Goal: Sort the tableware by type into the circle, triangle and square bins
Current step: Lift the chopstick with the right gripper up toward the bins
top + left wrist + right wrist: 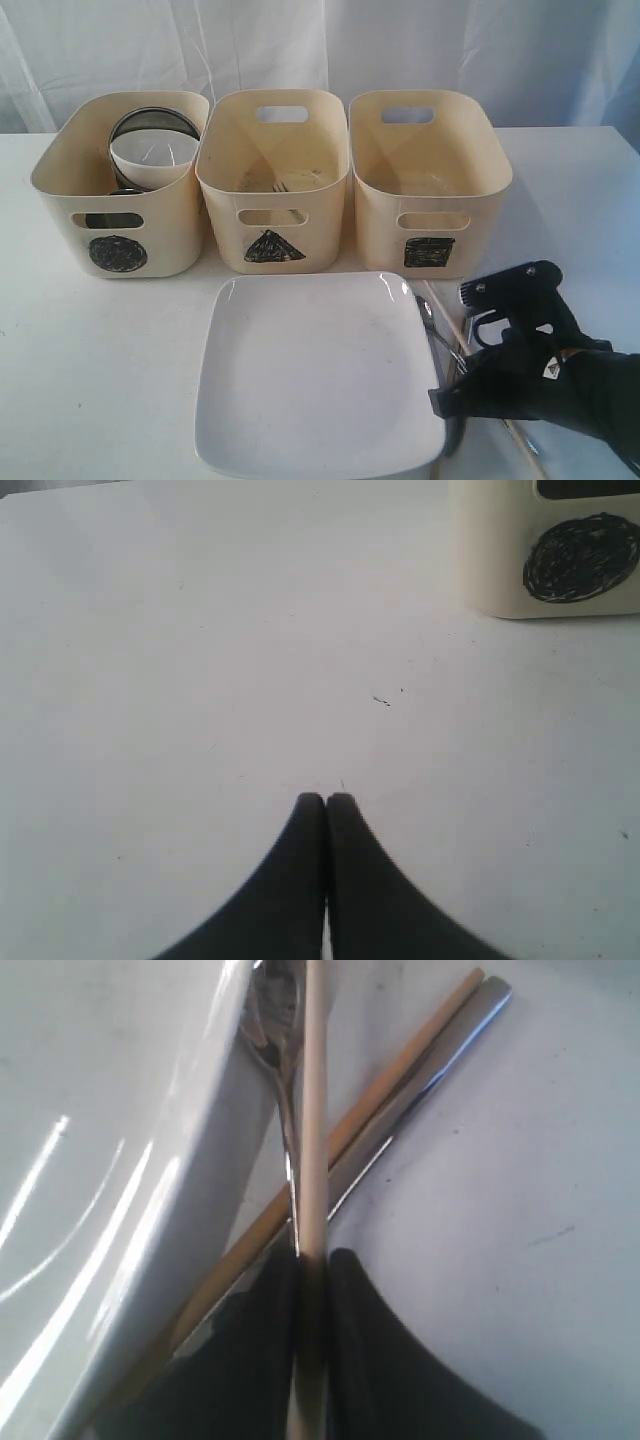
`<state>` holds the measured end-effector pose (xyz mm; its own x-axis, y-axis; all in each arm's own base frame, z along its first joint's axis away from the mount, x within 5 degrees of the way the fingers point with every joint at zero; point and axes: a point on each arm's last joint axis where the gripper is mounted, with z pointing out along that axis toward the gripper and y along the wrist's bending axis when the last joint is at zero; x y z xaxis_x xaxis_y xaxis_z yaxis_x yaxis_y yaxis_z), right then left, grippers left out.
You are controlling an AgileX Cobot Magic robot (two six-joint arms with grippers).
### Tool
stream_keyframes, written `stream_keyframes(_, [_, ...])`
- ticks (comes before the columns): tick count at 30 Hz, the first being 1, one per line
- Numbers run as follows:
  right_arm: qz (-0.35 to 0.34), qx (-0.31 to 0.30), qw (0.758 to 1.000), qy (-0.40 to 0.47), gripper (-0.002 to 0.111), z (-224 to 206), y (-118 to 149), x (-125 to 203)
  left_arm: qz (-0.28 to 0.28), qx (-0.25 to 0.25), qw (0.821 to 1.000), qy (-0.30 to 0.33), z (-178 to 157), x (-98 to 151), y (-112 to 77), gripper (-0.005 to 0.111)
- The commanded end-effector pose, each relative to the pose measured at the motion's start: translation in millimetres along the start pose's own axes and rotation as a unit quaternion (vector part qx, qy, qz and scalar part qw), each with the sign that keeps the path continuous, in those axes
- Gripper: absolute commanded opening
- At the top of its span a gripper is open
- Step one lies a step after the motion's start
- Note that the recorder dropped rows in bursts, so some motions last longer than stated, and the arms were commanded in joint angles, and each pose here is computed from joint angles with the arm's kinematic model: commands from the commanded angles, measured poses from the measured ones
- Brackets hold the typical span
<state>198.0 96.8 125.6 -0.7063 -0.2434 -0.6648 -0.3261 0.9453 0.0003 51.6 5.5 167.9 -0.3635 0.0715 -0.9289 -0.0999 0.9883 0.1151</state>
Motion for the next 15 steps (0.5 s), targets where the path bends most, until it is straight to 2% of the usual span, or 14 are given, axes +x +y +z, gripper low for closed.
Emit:
stream_keyframes(1, [0.011,-0.007,0.999,-0.035,0.000,-14.3,-0.5,-11.6,-0.005,0.005,1.000,-0.002,0.4,1.0,-0.8,0.000])
stream_keyframes(9, [0.033,-0.035,0.993,-0.104,0.000,-55.2,0.4,-29.1,-0.005,0.005,1.000,-0.002,0.4,1.0,-0.8,0.000])
stream_keyframes(15, [0.062,-0.054,0.980,-0.183,0.000,-90.4,-1.5,-41.0,-0.005,0.005,1.000,-0.002,0.4,1.0,-0.8,0.000])
